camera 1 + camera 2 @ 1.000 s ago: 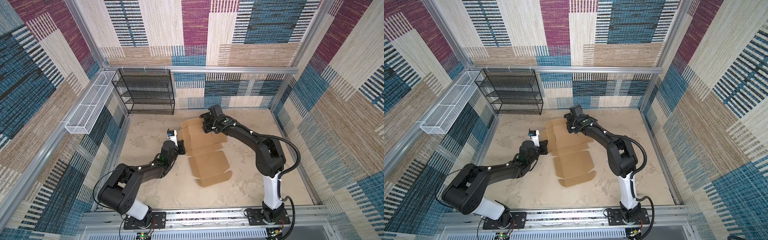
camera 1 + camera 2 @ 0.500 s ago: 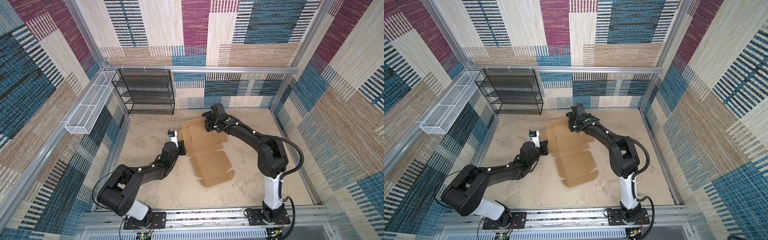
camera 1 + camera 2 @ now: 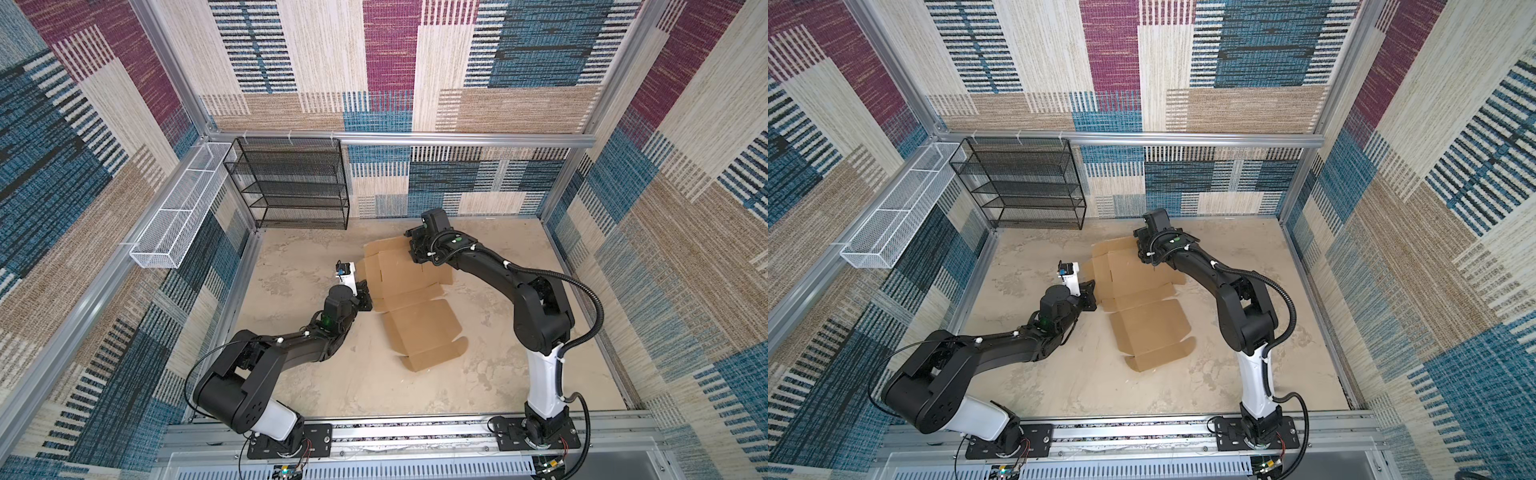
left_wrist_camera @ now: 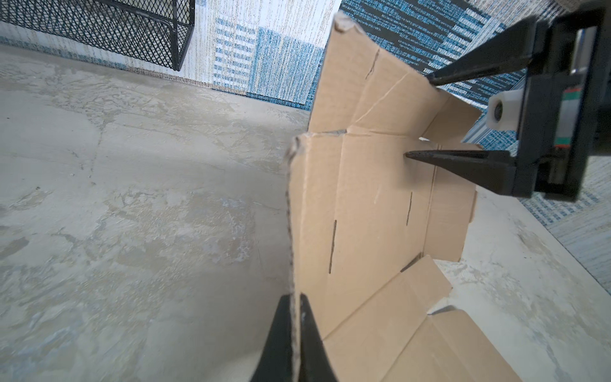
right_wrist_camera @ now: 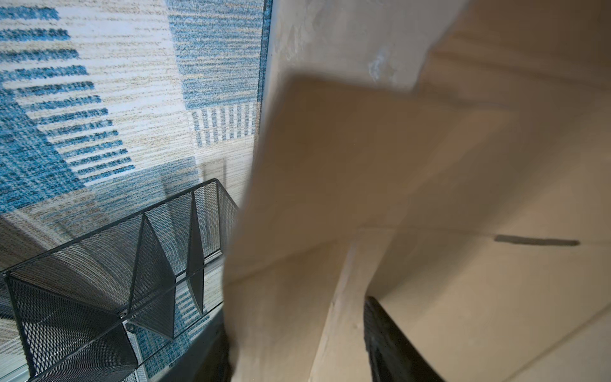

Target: Fold the paper box

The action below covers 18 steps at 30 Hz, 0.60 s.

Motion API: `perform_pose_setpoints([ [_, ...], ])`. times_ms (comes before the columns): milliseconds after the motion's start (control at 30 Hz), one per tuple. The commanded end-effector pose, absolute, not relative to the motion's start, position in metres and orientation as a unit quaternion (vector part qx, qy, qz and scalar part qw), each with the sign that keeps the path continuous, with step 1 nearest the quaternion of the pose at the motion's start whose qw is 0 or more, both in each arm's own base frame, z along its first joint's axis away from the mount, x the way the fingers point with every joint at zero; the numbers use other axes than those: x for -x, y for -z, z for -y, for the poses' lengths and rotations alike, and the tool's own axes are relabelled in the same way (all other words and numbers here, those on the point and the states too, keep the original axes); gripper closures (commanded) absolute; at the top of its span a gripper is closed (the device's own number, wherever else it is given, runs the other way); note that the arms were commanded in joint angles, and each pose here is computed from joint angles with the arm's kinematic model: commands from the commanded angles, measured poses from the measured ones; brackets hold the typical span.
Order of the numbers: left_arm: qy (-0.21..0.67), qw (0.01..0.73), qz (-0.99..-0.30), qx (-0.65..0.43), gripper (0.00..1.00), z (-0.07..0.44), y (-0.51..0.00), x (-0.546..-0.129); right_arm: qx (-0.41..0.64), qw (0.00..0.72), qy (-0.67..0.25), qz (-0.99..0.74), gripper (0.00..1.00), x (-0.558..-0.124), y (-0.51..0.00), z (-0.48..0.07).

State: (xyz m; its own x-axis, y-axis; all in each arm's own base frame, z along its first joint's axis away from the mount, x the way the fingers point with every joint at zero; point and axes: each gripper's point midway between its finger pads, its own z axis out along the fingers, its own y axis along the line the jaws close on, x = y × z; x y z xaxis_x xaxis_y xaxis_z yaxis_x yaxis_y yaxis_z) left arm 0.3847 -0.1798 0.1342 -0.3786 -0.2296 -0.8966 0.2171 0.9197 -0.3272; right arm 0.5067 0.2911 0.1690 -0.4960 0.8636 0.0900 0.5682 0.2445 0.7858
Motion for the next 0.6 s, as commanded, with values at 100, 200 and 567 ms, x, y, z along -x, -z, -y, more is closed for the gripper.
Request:
perform_pose_setpoints([
  [100, 0.205, 0.573, -0.793, 0.0, 1.0, 0.1822, -0.144, -0.3882, -0.456, 0.188, -0.406, -0.77, 0.49, -0.505, -0.172, -0.2915],
  [200, 0.207, 0.572, -0.794, -0.002, 1.0, 0.1835, -0.1436, -0.3888, -0.456, 0.192, -0.408, -0.767, 0.56, -0.505, -0.175, -0.2901],
  [567, 0.207, 0.571, -0.795, -0.004, 1.0, 0.1854, -0.1434, -0.3898, -0.452, 0.189, -0.413, -0.767, 0.65, -0.5033, -0.1774, -0.2924],
])
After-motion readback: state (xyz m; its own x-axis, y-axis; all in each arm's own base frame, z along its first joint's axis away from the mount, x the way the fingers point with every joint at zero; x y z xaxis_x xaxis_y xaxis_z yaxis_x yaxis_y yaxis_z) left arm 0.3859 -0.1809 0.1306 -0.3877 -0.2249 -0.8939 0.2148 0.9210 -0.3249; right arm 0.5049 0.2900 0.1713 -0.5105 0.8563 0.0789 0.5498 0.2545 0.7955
